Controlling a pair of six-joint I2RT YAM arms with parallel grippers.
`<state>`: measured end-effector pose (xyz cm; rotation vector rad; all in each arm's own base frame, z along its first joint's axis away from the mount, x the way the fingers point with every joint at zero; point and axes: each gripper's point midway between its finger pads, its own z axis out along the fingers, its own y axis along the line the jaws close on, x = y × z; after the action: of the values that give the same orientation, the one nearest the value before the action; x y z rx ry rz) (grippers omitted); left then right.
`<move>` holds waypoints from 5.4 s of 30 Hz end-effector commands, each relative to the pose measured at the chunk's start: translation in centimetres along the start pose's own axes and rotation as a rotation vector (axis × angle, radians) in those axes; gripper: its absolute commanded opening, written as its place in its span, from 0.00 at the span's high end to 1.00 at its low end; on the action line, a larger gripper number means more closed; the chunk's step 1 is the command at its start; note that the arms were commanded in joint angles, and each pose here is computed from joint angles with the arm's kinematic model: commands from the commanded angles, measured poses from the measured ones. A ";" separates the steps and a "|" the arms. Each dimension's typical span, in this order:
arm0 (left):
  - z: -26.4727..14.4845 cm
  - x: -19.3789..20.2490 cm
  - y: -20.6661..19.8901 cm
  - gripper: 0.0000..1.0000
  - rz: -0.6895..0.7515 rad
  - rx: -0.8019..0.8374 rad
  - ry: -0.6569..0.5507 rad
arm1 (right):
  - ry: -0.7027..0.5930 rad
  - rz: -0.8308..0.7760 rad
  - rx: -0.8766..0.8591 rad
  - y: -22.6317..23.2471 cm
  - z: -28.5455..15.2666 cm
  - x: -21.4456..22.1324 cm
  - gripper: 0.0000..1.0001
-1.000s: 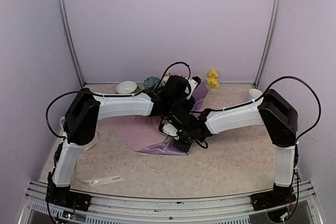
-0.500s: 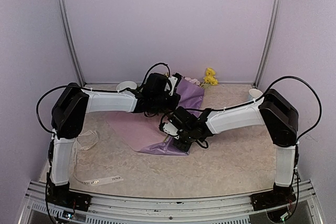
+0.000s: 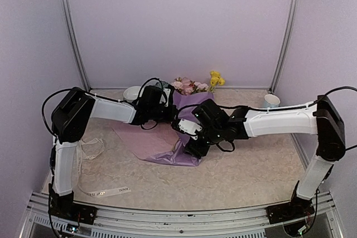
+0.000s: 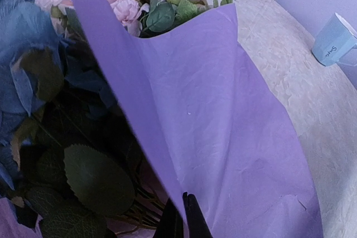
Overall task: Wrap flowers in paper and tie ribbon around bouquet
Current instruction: Fold the one-fourth-folded wrapping paper at the center of the board, then press the fold line on the 2/3-folded wrapping paper.
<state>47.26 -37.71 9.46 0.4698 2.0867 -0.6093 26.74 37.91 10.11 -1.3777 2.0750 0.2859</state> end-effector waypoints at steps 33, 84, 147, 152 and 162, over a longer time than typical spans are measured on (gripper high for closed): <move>0.5 5.3 5.1 1.00 -0.214 -0.036 0.045 | 0.213 0.357 -0.212 3.0 3.1 12.2 1.00; -1.6 8.5 0.6 1.00 -0.231 0.011 0.080 | 0.191 1.062 -0.665 3.9 -0.6 14.6 1.00; -2.9 8.3 -1.0 1.00 -0.186 -0.076 0.371 | -0.120 0.899 -0.264 -7.2 2.3 8.1 0.78; -2.2 10.0 -2.0 1.00 -0.176 -0.016 0.375 | -0.017 0.934 -0.211 -4.9 1.4 12.4 0.78; -4.0 8.6 -2.4 1.00 -0.146 0.023 0.284 | -0.089 0.781 -0.194 -2.0 -3.6 7.3 0.77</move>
<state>40.17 -36.60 4.28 0.3767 2.4123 -0.6640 26.64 27.21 5.04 -0.4468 2.5627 0.8441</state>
